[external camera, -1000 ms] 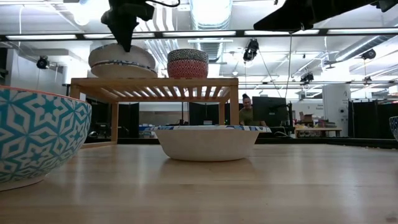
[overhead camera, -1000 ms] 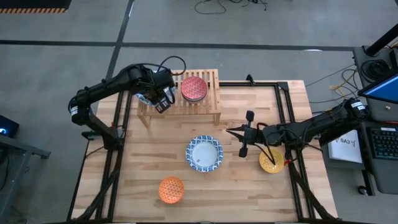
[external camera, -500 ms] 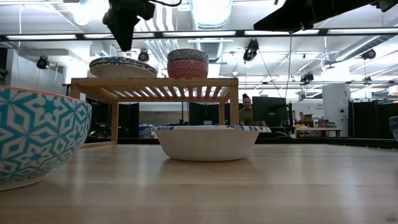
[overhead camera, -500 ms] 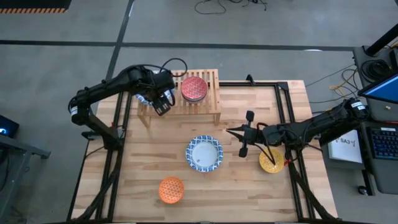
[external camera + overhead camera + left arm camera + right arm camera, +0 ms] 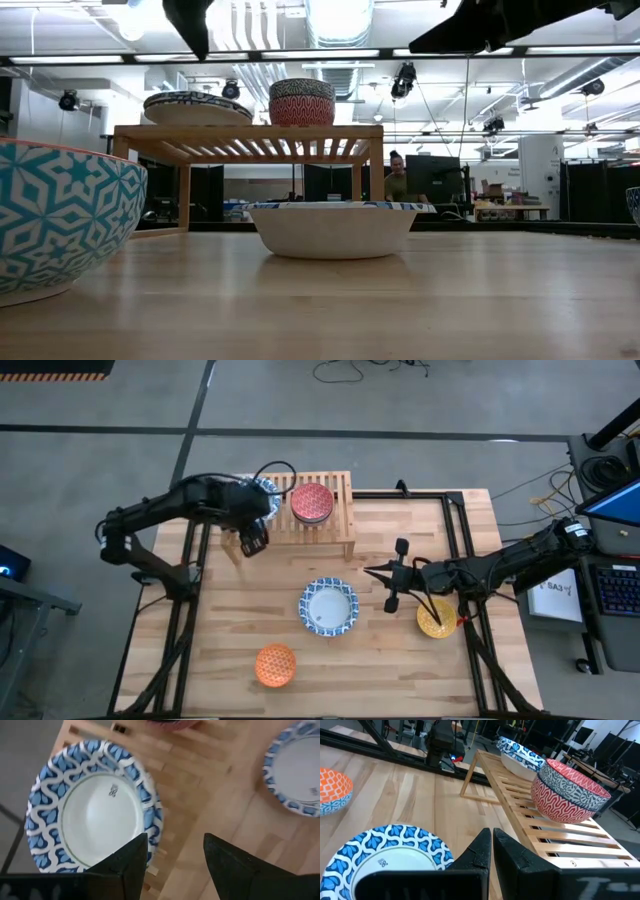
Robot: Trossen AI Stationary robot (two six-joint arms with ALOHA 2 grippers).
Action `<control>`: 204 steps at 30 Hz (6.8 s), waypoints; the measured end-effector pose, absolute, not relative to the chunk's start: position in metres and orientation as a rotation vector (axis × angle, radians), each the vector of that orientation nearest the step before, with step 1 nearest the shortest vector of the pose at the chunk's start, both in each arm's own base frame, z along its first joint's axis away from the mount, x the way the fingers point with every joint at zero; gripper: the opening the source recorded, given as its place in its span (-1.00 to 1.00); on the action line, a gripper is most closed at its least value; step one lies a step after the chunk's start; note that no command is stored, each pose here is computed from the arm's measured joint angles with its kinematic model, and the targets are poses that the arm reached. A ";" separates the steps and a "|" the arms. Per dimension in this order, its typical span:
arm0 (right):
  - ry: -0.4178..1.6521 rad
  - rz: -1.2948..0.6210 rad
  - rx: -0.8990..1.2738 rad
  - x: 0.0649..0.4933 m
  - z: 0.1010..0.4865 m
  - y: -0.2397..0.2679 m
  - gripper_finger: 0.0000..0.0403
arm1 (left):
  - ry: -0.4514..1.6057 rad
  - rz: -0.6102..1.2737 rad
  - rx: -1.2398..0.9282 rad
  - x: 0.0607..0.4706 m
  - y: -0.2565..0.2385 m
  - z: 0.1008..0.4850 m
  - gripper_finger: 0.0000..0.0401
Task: Place and stack bowls onto a shelf
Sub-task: Stack the yellow pattern bowl on top of the red pattern bowl on the shelf
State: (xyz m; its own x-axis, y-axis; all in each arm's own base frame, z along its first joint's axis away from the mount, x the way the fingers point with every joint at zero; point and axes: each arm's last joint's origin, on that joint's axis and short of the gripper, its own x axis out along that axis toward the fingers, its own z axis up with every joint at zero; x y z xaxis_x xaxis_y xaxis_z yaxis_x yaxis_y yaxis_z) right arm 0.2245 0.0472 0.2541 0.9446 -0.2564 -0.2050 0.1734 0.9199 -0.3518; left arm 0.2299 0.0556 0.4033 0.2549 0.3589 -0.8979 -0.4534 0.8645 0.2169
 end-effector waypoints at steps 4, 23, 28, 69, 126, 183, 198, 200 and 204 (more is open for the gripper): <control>0.251 -0.223 -0.337 0.224 0.254 0.047 -0.96 | 1.053 0.503 -0.061 0.222 0.044 0.405 -0.19; 0.241 -0.232 -0.265 0.225 0.254 0.047 -0.96 | 0.364 -0.085 -0.151 0.195 -0.049 0.308 -0.41; 0.232 -0.240 -0.192 0.225 0.254 0.047 -0.96 | 0.275 -0.162 -0.117 0.181 -0.058 0.293 -0.47; 0.598 -0.176 0.167 0.305 0.305 0.075 -0.96 | 0.190 0.027 0.215 0.163 -0.046 0.266 -0.61; 1.597 -0.936 1.025 0.219 0.202 0.079 -0.13 | 0.256 0.035 0.182 0.161 -0.045 0.267 -0.61; 1.217 -0.172 -0.733 0.353 0.408 -0.009 -0.94 | 0.233 0.035 0.183 0.163 -0.045 0.269 -0.61; 1.135 -0.099 -1.038 0.375 0.421 -0.080 -0.94 | 0.228 0.034 0.208 0.163 -0.045 0.270 -0.61; 1.131 -0.035 -1.094 0.375 0.421 -0.080 -0.94 | 0.229 0.033 0.218 0.163 -0.045 0.270 -0.61; 1.126 0.009 -1.159 0.376 0.421 -0.080 -0.94 | 0.229 0.033 0.222 0.163 -0.045 0.270 -0.61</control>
State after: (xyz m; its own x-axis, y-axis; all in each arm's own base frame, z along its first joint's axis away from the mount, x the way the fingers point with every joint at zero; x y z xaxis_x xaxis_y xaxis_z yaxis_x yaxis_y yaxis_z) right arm 0.3763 -0.0799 0.4211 0.4922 -0.5172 -0.7001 -0.5278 0.4622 -0.7126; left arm 0.1629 -0.0454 0.2700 0.9736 0.0573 -0.2212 -0.0070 0.9751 0.2217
